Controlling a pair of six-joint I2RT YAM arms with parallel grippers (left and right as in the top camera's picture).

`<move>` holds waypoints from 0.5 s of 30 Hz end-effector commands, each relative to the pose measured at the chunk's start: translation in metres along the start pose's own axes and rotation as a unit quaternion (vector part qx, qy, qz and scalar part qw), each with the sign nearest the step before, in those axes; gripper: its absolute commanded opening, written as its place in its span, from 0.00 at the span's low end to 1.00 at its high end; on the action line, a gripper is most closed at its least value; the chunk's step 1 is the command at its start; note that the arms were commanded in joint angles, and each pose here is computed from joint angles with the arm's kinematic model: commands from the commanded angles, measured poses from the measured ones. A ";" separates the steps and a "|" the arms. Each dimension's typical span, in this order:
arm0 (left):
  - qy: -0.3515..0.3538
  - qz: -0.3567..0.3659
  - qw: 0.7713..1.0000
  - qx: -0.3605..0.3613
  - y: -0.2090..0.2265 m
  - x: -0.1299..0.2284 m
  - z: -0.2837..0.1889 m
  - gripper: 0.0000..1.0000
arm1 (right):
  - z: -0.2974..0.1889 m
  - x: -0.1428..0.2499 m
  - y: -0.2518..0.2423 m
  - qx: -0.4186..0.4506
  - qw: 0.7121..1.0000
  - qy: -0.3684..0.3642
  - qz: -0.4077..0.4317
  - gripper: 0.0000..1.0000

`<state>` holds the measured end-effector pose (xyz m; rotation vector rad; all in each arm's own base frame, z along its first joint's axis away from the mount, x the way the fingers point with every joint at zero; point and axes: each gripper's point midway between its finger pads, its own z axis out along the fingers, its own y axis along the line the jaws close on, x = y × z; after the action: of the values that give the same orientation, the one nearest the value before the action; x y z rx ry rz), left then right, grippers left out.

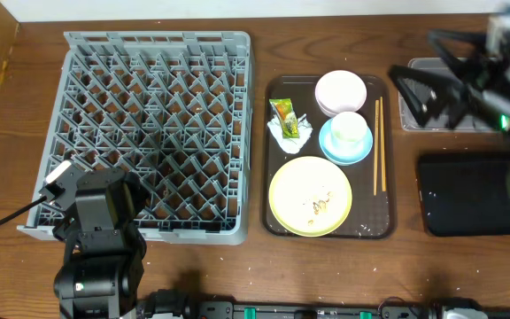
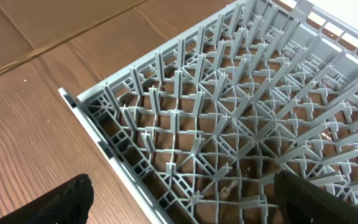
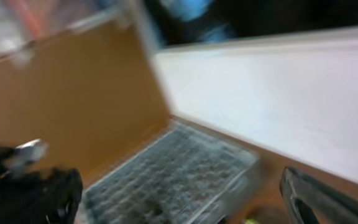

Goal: Sort waste into correct bins and load items into the dishwasher
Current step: 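Reach the right gripper to the tray and grasp the yellow-green snack wrapper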

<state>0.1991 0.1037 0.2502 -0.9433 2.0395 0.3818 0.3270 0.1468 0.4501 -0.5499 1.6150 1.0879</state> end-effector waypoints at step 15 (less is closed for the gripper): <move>-0.009 -0.013 1.000 0.002 0.001 -0.007 -0.004 0.94 | 0.099 0.083 -0.016 0.019 0.980 0.135 0.148 0.99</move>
<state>0.1989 0.1037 0.2499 -0.9438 2.0408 0.3829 0.3326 0.2408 0.3919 -0.6589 1.8542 1.5190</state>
